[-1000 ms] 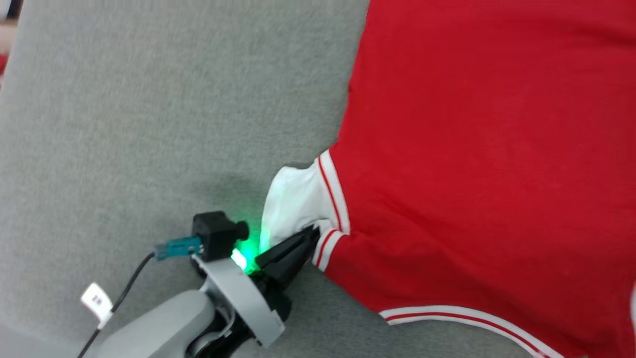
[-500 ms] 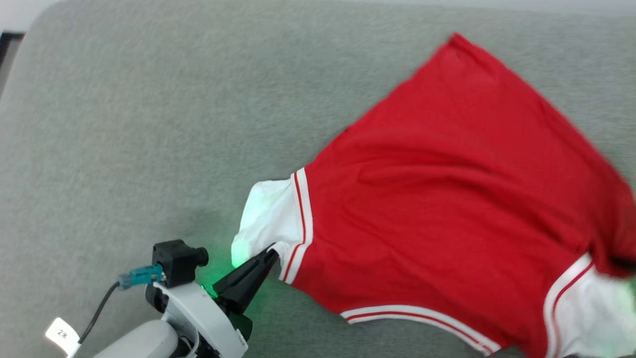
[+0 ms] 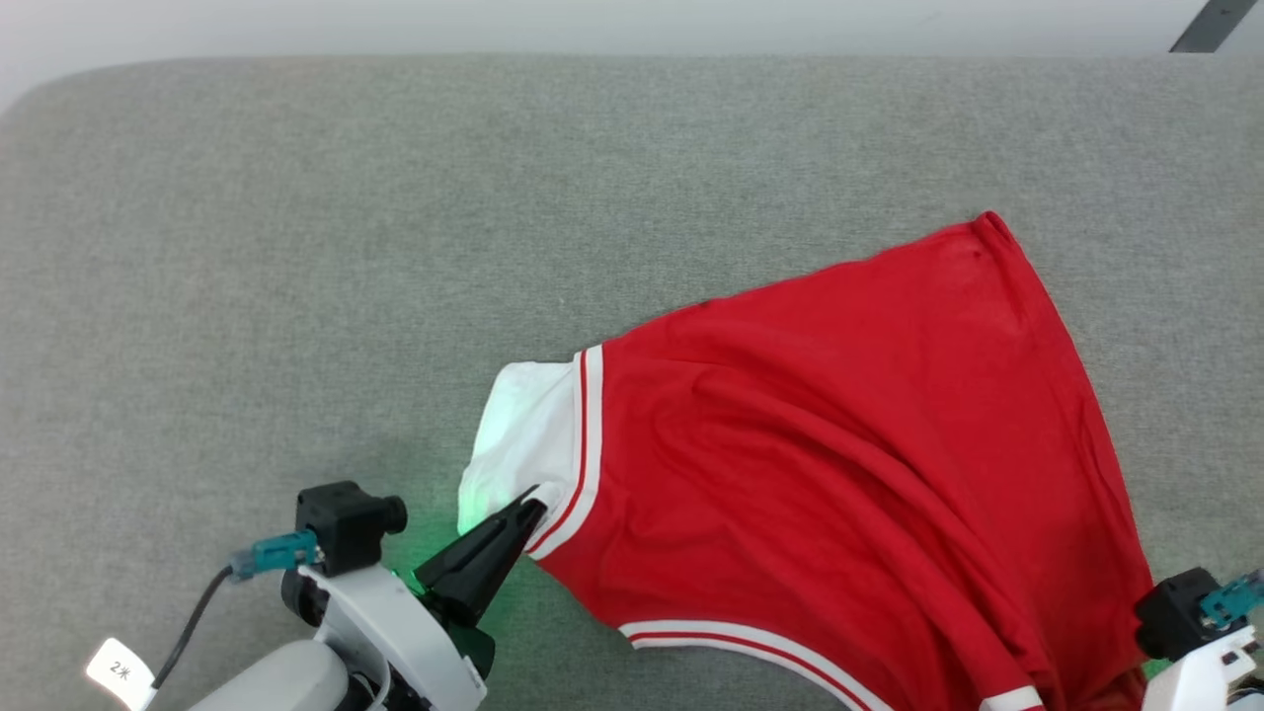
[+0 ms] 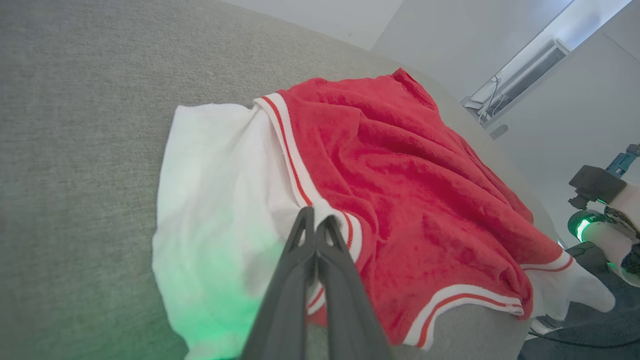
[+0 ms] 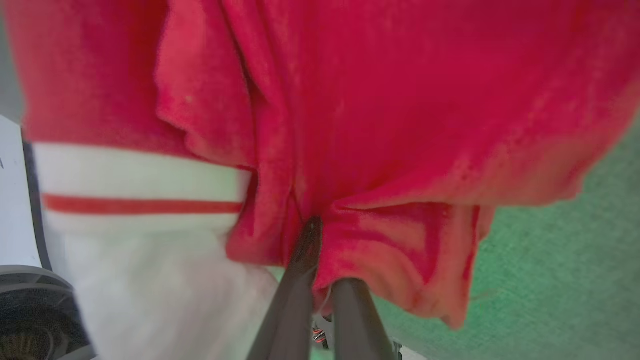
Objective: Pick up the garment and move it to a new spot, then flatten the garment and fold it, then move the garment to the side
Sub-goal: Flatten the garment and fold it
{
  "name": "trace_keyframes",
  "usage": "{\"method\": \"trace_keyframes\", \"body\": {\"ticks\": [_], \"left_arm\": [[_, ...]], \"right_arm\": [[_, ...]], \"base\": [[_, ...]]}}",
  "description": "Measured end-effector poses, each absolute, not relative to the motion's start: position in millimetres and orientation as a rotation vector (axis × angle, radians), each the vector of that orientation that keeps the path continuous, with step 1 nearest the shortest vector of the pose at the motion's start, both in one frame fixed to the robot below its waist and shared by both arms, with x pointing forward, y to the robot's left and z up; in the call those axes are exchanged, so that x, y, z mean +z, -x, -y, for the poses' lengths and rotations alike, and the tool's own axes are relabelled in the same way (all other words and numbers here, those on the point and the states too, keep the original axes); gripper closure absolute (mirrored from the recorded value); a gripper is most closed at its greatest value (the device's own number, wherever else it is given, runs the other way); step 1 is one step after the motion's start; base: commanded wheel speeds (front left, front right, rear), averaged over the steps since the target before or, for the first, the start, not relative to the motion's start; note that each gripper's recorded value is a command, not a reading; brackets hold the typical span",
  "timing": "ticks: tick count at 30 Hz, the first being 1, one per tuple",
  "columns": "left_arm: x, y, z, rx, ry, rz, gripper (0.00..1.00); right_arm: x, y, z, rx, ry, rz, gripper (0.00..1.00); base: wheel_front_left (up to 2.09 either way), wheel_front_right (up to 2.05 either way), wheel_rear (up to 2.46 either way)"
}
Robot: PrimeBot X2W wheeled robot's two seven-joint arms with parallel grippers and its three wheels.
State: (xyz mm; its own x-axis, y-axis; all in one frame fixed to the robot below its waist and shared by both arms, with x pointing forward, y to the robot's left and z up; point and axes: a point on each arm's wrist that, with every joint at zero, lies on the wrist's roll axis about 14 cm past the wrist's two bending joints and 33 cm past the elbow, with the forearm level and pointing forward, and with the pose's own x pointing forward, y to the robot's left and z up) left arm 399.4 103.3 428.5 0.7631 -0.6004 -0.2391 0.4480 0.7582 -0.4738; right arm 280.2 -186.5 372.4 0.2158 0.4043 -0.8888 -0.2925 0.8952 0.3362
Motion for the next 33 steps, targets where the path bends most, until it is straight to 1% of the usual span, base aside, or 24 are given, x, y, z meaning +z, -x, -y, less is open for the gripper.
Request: {"method": "trace_keyframes", "body": {"ticks": [2, 3, 4, 5, 11, 15, 18, 20, 23, 25, 29, 33], "left_arm": [[427.0, -399.0, -101.8, -0.595, 0.398, -0.399, 1.0], [426.2, -398.6, -101.3, -0.597, 0.396, -0.401, 1.0], [425.8, -398.8, -101.0, -0.599, 0.395, -0.402, 1.0], [426.0, -398.9, -100.3, -0.601, 0.394, -0.402, 1.0], [428.6, -399.0, -98.4, -0.603, 0.398, -0.394, 1.0], [430.6, -397.8, -96.5, -0.598, 0.411, -0.384, 1.0], [428.0, -393.9, -95.9, -0.593, 0.416, -0.39, 1.0], [427.9, -393.7, -96.1, -0.588, 0.42, -0.388, 1.0], [426.9, -395.1, -96.3, -0.583, 0.424, -0.386, 1.0], [426.6, -396.7, -94.5, -0.585, 0.427, -0.384, 1.0], [426.2, -401.6, -91.7, -0.591, 0.43, -0.38, 1.0], [423.9, -407.2, -90.5, -0.593, 0.427, -0.381, 1.0]], "right_arm": [[373.3, -281.5, 183.7, 0.481, -0.097, -1.244, 1.0], [374.6, -284.2, 182.4, 0.479, -0.093, -1.223, 0.84], [375.6, -287.0, 183.1, 0.471, -0.084, -1.204, 0.28], [377.3, -290.5, 184.6, 0.463, -0.072, -1.184, 0.0], [404.6, -315.3, 199.2, 0.434, -0.007, -1.064, 0.0], [428.9, -325.1, 215.0, 0.415, 0.034, -1.023, 0.0], [454.7, -345.0, 230.0, 0.382, 0.079, -0.953, 0.0], [475.6, -365.0, 232.6, 0.376, 0.102, -0.874, 0.0], [512.4, -409.8, 226.3, 0.373, 0.076, -0.678, 0.0], [522.9, -435.3, 222.1, 0.372, 0.09, -0.602, 0.0], [518.0, -478.3, 206.2, 0.388, 0.106, -0.561, 0.0], [498.5, -515.1, 198.6, 0.38, 0.147, -0.602, 0.0]], "base": [[0.0, 0.0, 0.0], [0.0, 0.0, 0.0], [0.0, 0.0, 0.0], [0.0, 0.0, 0.0], [0.0, 0.0, 0.0], [0.0, 0.0, 0.0], [0.0, 0.0, 0.0], [0.0, 0.0, 0.0], [0.0, 0.0, 0.0], [0.0, 0.0, 0.0], [0.0, 0.0, 0.0], [0.0, 0.0, 0.0]]}}
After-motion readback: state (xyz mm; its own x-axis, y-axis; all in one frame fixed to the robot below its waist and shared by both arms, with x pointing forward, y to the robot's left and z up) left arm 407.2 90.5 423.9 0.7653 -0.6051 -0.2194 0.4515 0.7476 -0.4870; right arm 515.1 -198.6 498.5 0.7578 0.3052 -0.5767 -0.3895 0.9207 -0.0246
